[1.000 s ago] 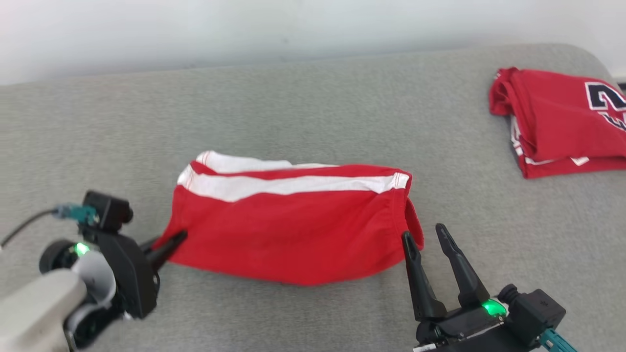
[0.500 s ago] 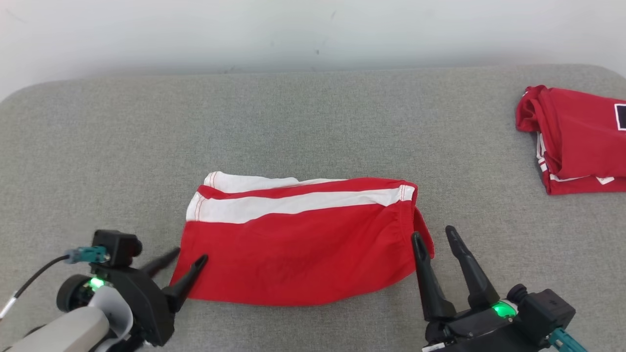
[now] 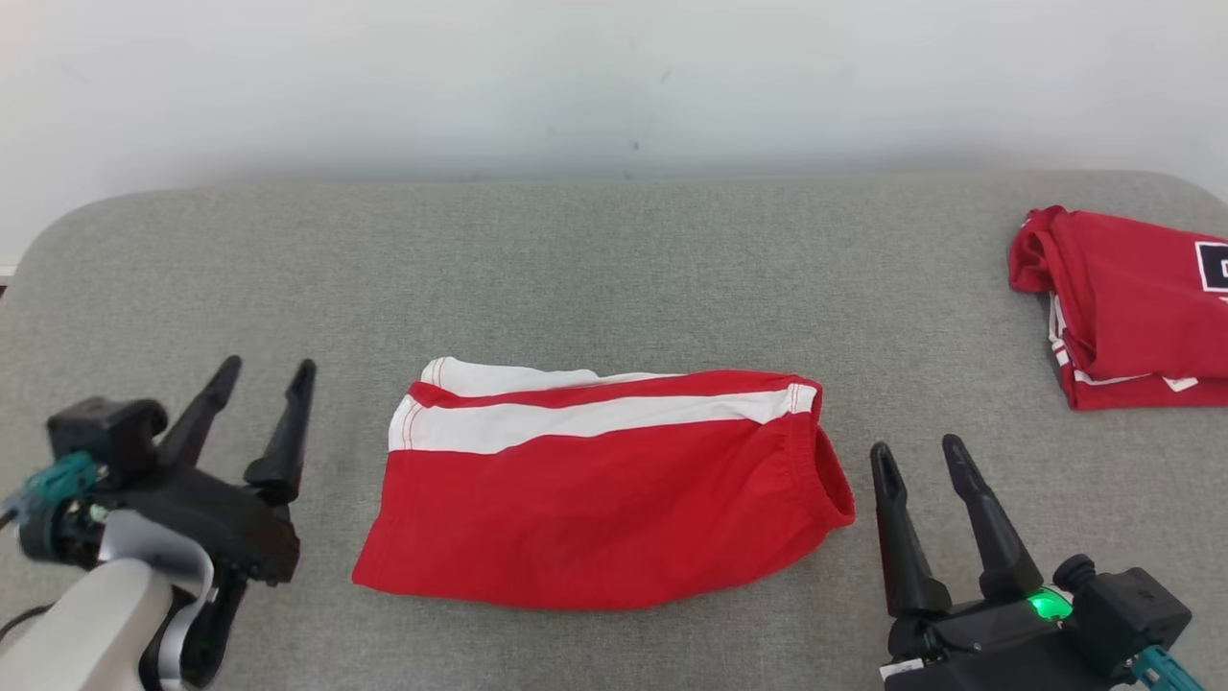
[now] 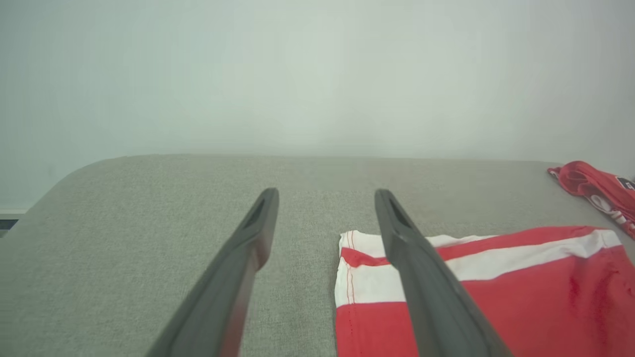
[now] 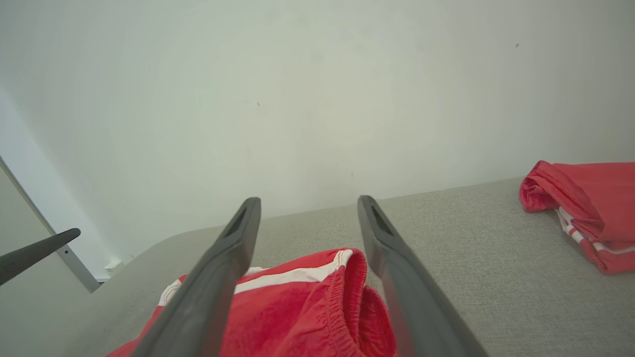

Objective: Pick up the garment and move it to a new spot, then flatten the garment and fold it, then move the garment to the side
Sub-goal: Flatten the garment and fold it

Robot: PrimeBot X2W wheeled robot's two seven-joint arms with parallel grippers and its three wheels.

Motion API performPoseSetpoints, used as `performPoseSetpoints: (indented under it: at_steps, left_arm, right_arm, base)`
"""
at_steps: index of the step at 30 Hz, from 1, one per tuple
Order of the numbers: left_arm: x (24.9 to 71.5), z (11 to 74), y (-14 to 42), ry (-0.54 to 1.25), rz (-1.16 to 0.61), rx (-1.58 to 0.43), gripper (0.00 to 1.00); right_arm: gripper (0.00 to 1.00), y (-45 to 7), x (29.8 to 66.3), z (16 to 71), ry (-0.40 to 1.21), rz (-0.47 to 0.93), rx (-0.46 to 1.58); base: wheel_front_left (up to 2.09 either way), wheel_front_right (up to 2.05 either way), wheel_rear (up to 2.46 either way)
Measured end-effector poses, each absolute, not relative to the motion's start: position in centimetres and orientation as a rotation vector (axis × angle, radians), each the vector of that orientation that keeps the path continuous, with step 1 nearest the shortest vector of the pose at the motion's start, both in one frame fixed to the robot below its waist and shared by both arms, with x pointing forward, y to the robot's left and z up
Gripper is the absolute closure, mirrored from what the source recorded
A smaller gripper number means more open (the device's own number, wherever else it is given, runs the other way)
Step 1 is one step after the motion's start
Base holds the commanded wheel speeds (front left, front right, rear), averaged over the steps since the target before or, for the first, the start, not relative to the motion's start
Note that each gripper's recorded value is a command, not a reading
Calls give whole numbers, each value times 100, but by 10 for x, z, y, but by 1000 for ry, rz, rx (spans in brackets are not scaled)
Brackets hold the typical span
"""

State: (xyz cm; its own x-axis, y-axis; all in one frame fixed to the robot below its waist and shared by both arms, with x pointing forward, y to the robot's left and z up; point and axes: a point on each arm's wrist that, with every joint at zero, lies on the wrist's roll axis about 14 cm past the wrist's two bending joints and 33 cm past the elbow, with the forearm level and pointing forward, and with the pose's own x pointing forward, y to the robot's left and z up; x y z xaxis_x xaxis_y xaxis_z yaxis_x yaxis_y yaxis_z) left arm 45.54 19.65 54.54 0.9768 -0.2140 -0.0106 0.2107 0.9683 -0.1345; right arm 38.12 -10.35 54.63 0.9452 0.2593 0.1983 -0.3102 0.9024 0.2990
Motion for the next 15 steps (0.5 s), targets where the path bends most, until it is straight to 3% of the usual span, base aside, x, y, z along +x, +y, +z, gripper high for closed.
performPoseSetpoints:
  at_steps: [6, 15]
  left_arm:
    - [440, 570, 221, -134, -85, -137, 0]
    - [407, 560, 228, -198, 12, -98, 0]
  right_arm:
    - [0, -113, 384, 549, -171, 272, 301]
    - [0, -121, 381, 542, -157, 243, 272]
  base:
    - [0, 0, 0]
    - [0, 0, 0]
